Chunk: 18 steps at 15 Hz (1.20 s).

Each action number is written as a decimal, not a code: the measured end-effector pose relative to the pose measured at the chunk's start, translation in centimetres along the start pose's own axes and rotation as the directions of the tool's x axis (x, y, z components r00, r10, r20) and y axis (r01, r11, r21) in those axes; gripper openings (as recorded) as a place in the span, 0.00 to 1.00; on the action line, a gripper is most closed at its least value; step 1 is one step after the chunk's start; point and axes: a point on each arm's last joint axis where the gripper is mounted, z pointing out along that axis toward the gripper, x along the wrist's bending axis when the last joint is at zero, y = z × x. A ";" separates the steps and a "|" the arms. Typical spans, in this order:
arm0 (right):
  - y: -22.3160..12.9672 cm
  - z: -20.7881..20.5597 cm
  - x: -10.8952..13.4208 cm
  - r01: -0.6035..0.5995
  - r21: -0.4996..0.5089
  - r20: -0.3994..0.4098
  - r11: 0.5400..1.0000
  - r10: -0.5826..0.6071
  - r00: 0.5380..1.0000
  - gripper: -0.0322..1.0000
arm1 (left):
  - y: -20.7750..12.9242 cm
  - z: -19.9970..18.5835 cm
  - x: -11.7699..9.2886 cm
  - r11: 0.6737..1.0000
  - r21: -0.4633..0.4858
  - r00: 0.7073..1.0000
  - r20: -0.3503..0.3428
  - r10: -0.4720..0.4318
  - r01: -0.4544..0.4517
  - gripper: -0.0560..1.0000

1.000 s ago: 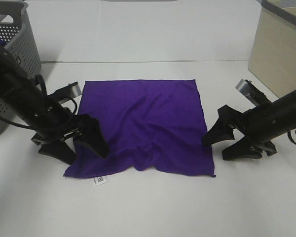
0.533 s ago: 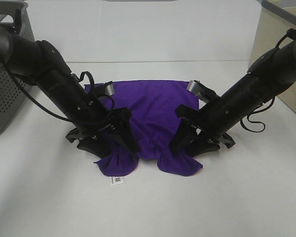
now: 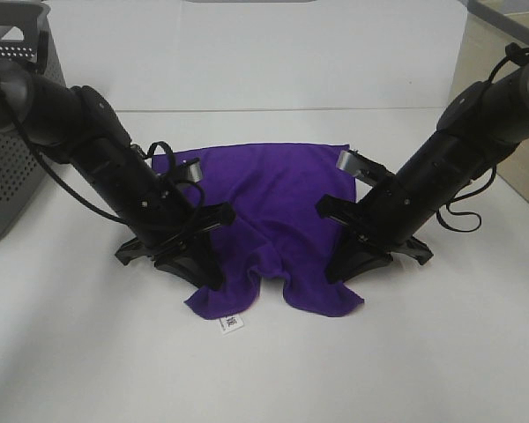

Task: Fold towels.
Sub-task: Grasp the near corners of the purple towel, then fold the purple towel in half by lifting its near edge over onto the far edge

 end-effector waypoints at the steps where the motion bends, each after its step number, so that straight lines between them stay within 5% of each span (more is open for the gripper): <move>1: 0.0 0.0 0.0 0.000 0.001 0.000 1.000 0.000 1.000 0.06 | 0.0 0.0 0.0 1.000 0.000 1.000 -0.001 0.010 -0.010 0.06; 6: -0.2 -0.8 0.3 0.035 0.003 0.013 0.999 -0.035 0.999 0.06 | -0.1 -1.2 -0.4 0.988 -0.025 0.986 -0.077 0.149 -0.151 0.06; 12: -0.6 -4.8 1.6 0.194 -0.102 0.143 0.976 -0.178 0.974 0.06 | -0.7 -7.1 -3.3 0.950 -0.140 0.953 -0.166 0.254 -0.278 0.06; 18: 5.3 -11.7 6.4 0.363 -0.346 0.221 0.865 -0.300 0.928 0.06 | 2.3 -13.4 -4.9 0.840 -0.414 0.931 -0.252 0.265 -0.351 0.06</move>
